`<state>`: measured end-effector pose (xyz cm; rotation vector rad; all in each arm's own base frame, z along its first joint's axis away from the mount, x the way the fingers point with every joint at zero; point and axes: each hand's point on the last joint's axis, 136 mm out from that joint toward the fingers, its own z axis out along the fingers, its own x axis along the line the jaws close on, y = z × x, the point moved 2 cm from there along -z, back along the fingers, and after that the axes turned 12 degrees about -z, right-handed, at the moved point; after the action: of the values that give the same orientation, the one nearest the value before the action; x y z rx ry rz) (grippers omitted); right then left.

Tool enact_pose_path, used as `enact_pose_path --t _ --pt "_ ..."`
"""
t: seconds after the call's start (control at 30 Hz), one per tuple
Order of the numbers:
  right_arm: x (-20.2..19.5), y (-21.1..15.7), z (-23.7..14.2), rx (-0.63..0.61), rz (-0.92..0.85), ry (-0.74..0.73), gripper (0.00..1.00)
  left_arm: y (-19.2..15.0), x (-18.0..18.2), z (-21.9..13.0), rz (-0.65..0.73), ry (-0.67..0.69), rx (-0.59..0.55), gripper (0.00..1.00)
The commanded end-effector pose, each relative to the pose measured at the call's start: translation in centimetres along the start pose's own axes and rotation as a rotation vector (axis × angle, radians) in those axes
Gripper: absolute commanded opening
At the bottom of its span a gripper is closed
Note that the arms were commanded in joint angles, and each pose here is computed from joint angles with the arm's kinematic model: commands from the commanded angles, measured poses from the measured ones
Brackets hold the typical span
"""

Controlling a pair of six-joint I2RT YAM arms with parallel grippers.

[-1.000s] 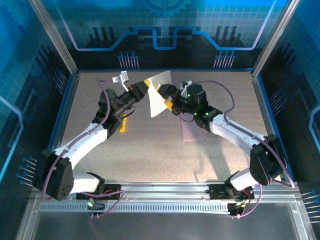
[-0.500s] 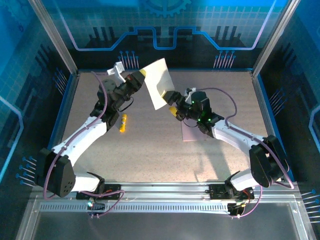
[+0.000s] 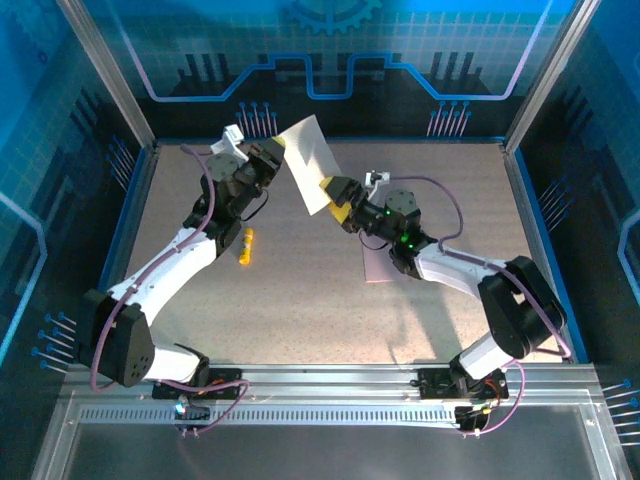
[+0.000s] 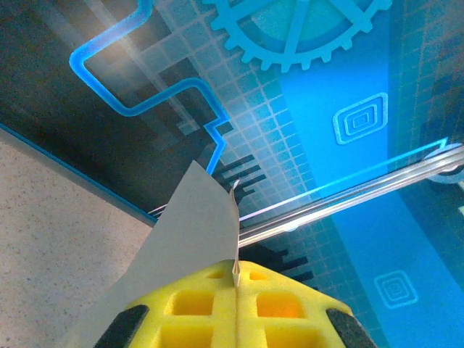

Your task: Place the letter into the envelope and seal it

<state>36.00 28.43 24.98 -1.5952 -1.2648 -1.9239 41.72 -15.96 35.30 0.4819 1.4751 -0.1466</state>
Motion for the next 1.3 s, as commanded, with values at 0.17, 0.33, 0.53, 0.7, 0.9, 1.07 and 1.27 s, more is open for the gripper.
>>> enact_pose_path --t 0.17,0.33,0.53,0.7,0.9,1.07,1.27 --pt "0.9 -1.2 1.0 -0.014 0.05 0.073 1.0 0.8 -1.5 0.5 -0.053 -0.059 -0.039 0.0" --pt "1.1 -1.4 1.7 -0.023 0.077 0.112 1.0 0.6 -1.2 0.7 -0.097 -0.064 -0.032 0.0" --pt "1.1 -1.6 2.6 -0.038 0.096 0.144 1.0 0.8 -1.1 0.2 -0.106 -0.067 -0.044 0.0" --pt "1.3 -1.7 3.2 -0.059 0.104 0.17 1.0 0.9 -1.5 0.1 -0.11 -0.079 -0.049 0.0" --pt "1.5 -1.2 3.3 -0.092 0.093 0.194 1.0 0.7 -1.4 0.1 -0.127 -0.081 -0.035 0.0" --pt "1.5 -0.5 3.2 -0.12 0.085 0.211 1.0 0.5 -0.8 -0.3 -0.126 -0.065 -0.032 0.0" --pt "1.9 0.9 2.7 -0.152 0.072 0.235 0.96 0.5 -0.2 -0.9 -0.114 -0.041 -0.034 0.0"
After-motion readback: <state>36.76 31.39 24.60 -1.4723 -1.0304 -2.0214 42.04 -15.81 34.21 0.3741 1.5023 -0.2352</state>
